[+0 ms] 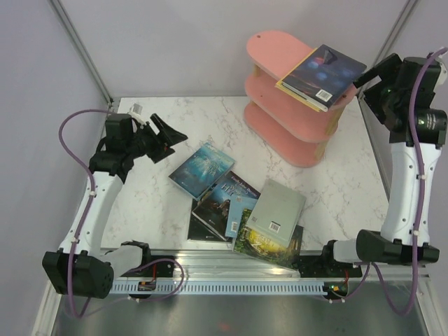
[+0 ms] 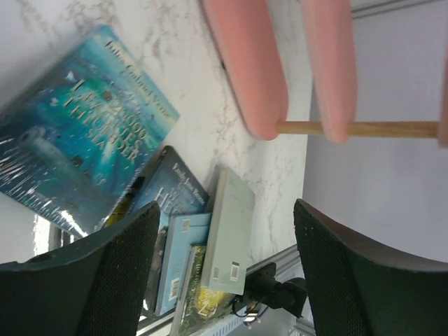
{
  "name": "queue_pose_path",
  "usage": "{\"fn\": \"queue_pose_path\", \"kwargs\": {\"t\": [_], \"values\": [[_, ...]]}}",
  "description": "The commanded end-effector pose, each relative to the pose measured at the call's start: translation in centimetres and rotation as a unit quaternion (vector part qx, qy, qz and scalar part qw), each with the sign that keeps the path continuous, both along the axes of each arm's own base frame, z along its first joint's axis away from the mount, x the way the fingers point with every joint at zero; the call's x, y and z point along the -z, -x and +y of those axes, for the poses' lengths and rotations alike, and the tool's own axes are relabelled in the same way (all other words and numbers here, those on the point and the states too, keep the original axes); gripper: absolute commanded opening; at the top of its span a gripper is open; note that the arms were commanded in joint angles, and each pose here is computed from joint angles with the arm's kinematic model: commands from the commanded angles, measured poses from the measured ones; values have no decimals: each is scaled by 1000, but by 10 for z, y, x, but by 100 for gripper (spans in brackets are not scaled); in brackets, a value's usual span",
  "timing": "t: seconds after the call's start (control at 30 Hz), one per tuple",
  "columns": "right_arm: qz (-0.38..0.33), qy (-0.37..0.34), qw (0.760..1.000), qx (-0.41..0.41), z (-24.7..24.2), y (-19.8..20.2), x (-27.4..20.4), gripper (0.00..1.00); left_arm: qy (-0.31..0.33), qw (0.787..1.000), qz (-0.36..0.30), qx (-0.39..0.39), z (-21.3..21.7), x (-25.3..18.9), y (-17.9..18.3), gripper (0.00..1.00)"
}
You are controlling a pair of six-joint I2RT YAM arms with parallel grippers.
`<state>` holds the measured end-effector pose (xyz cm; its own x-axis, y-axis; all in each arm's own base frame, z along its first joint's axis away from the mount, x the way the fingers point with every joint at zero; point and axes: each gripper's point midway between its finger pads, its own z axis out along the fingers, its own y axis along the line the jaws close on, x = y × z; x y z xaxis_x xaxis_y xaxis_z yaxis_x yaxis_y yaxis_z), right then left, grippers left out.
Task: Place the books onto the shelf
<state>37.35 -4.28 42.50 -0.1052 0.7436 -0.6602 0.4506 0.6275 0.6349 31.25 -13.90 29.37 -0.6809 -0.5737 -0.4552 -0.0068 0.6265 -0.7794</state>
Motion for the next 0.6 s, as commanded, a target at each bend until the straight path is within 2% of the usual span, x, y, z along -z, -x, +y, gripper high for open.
{"fn": "queue_pose_path", "kwargs": {"t": [0.0, 0.07, 0.17, 0.27, 0.4, 0.5, 0.57], "values": [[-11, 57, 998, -19, 5, 61, -22, 97, -4, 996, 83, -18, 9, 65, 6, 82], [-11, 66, 997, -27, 10, 90, -20, 98, -2, 995, 92, -25, 10, 82, 5, 82], [32, 52, 997, -55, 24, 116, 21, 98, -14, 991, 126, -39, 16, 121, 9, 84], [45, 17, 995, -93, 44, 132, 48, 98, -20, 986, 155, -51, 19, 155, 17, 85], [47, 2, 992, -120, 56, 141, 58, 98, -28, 978, 197, -70, 25, 199, 33, 89], [46, 7, 990, -133, 60, 142, 56, 98, -28, 973, 209, -90, 29, 223, 39, 99], [47, 10, 989, -139, 62, 142, 54, 98, -23, 971, 214, -101, 29, 233, 40, 100]]}}
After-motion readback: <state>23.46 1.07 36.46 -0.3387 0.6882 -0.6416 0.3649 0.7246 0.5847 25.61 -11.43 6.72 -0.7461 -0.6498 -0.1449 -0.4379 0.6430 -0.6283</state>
